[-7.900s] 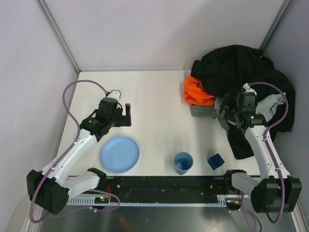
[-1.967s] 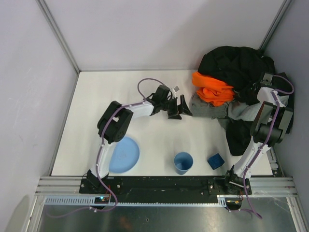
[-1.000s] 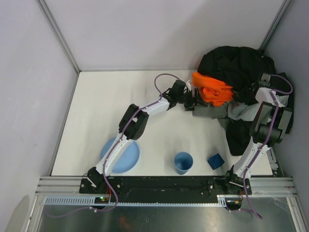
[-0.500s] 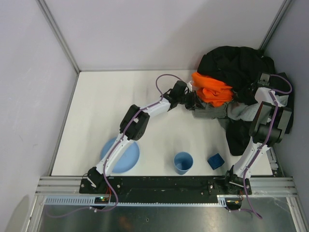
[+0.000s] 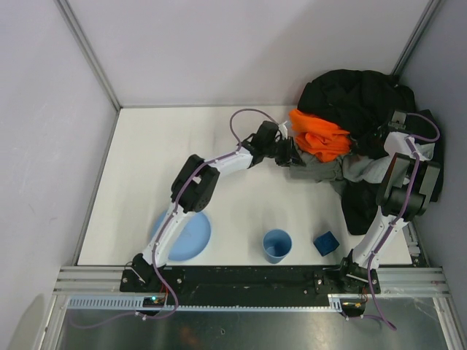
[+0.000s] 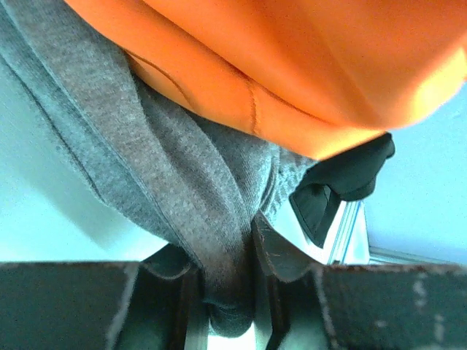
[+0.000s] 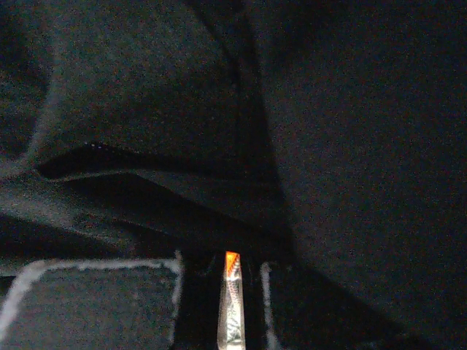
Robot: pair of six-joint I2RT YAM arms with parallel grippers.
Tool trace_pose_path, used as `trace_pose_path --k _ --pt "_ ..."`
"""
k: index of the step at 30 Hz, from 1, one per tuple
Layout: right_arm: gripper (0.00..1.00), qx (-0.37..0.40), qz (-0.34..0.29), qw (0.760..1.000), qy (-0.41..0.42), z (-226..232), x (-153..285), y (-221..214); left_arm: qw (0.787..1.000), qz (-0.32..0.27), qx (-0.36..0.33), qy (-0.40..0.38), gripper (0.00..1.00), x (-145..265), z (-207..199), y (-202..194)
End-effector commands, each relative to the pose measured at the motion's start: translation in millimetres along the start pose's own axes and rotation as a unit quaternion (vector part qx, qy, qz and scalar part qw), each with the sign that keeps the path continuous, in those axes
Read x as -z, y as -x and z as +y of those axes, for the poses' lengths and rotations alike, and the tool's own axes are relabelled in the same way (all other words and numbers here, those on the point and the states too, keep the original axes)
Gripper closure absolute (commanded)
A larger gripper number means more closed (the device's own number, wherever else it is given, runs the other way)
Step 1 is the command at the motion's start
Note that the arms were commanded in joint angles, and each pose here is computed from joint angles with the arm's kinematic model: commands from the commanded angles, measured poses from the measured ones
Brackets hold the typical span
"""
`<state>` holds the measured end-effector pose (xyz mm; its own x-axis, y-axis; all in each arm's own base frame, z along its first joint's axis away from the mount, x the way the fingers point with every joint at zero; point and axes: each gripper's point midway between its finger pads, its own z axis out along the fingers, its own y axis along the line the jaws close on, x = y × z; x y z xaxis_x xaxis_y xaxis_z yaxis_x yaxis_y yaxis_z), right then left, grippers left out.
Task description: Pick out a specific cloth from the pile
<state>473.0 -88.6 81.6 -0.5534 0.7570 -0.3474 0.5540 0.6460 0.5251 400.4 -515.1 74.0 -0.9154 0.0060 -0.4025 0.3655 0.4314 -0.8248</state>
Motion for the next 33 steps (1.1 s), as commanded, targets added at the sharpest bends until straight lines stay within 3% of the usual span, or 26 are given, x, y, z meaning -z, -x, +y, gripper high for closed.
trace_pose_path --k 1,33 --pt "1.0 -0.022 0.076 0.991 -0.106 -63 -20 -50 0.996 -0.012 -0.074 -0.054 0.88 49 -80 19" --pt "1.0 -0.014 0.077 0.989 -0.129 -70 8 -55 0.949 -0.171 -0.204 -0.169 0.91 274 -279 84"
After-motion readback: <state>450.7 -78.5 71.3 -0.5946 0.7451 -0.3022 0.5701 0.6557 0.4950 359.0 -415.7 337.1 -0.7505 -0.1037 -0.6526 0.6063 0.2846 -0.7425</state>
